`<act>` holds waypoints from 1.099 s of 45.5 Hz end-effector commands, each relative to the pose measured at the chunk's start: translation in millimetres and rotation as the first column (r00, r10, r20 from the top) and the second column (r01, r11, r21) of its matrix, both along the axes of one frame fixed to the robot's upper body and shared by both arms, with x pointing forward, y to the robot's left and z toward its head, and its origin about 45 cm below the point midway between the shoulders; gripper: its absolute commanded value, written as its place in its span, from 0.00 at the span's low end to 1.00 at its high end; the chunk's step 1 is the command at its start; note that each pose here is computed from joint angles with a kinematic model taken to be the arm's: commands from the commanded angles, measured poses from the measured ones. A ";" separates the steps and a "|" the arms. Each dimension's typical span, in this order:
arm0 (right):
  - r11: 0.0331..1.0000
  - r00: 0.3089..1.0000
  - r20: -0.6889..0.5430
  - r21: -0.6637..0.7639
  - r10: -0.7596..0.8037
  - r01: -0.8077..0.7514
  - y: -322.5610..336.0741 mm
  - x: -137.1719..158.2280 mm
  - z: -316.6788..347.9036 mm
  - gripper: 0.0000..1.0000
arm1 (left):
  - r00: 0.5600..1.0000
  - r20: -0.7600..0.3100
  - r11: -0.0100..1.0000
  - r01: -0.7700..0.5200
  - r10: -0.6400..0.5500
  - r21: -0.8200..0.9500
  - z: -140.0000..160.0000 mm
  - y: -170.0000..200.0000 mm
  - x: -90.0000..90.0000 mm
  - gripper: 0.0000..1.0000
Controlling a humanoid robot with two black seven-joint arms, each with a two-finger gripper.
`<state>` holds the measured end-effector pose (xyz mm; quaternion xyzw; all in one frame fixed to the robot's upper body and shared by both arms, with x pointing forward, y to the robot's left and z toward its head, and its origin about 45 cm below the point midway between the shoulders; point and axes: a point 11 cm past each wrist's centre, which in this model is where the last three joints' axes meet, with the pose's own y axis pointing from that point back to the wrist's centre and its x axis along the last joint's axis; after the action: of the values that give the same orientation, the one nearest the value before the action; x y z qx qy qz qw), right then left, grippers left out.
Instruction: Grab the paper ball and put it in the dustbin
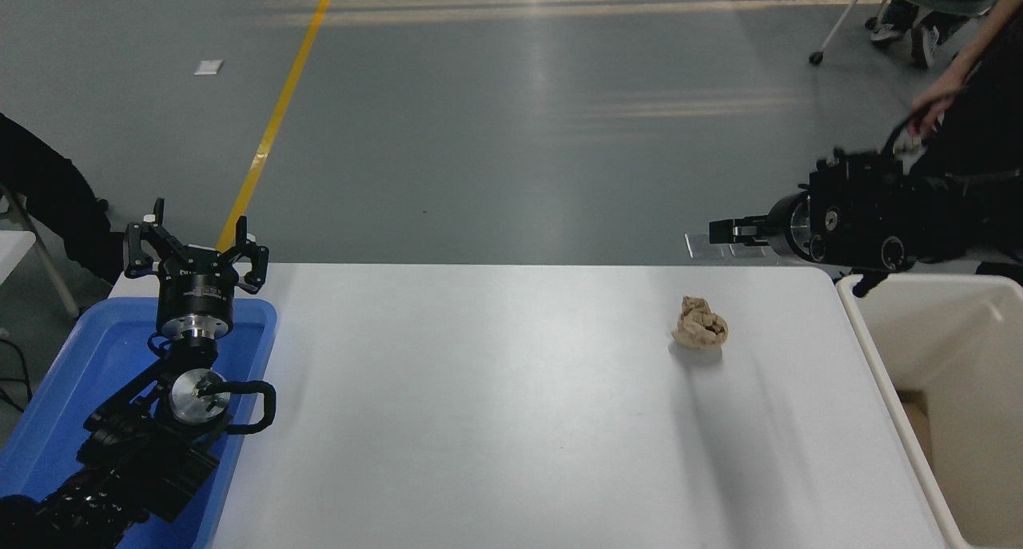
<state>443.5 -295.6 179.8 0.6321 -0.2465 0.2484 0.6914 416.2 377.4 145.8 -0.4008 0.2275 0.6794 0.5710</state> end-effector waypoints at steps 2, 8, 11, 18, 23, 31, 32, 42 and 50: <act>0.991 0.999 -0.001 0.127 -0.049 0.049 27.0 -18.1 -69.6 1.00 | 1.000 0.000 1.000 0.000 0.000 0.000 0.2 0.0 0.2 0.99; 0.990 0.999 -0.004 0.129 -0.054 0.054 29.4 -24.2 -84.3 1.00 | 1.000 0.001 1.000 0.001 -0.001 0.000 0.5 -0.4 0.3 0.99; 0.990 0.998 0.000 0.131 -0.061 0.061 28.5 -24.6 -86.8 1.00 | 1.000 0.000 1.000 0.000 0.000 0.000 0.2 0.0 0.2 0.99; 0.990 0.997 0.002 0.119 -0.072 0.072 24.2 -28.5 -98.4 1.00 | 1.000 0.000 1.000 0.000 0.000 0.000 0.2 0.0 0.2 0.99; 0.995 0.999 0.011 0.089 -0.053 0.052 22.1 -30.8 -106.8 1.00 | 1.000 0.001 1.000 0.001 -0.001 0.000 0.3 -0.1 0.2 0.99; 0.997 0.997 0.070 0.071 -0.032 0.027 31.1 -28.4 -114.9 0.99 | 1.000 0.000 1.000 0.000 0.000 0.000 0.2 0.0 0.2 0.99; 0.997 0.997 0.071 0.068 -0.029 0.024 32.1 -29.2 -116.2 0.99 | 1.000 0.000 1.000 0.000 0.000 0.000 0.2 0.0 0.2 0.99; 0.998 0.997 0.071 0.068 -0.019 0.015 39.7 -34.2 -125.4 0.97 | 1.000 0.000 1.000 0.000 0.000 0.000 0.2 0.0 0.2 0.99; 0.999 0.998 0.064 0.042 -0.009 0.006 33.5 -40.9 -134.3 0.79 | 1.000 0.000 1.000 0.000 0.000 0.000 0.2 0.0 0.2 0.99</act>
<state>410.7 -260.2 57.7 0.6435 -0.2839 0.2535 0.6641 416.4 377.3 146.0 -0.4008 0.2274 0.6792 0.5713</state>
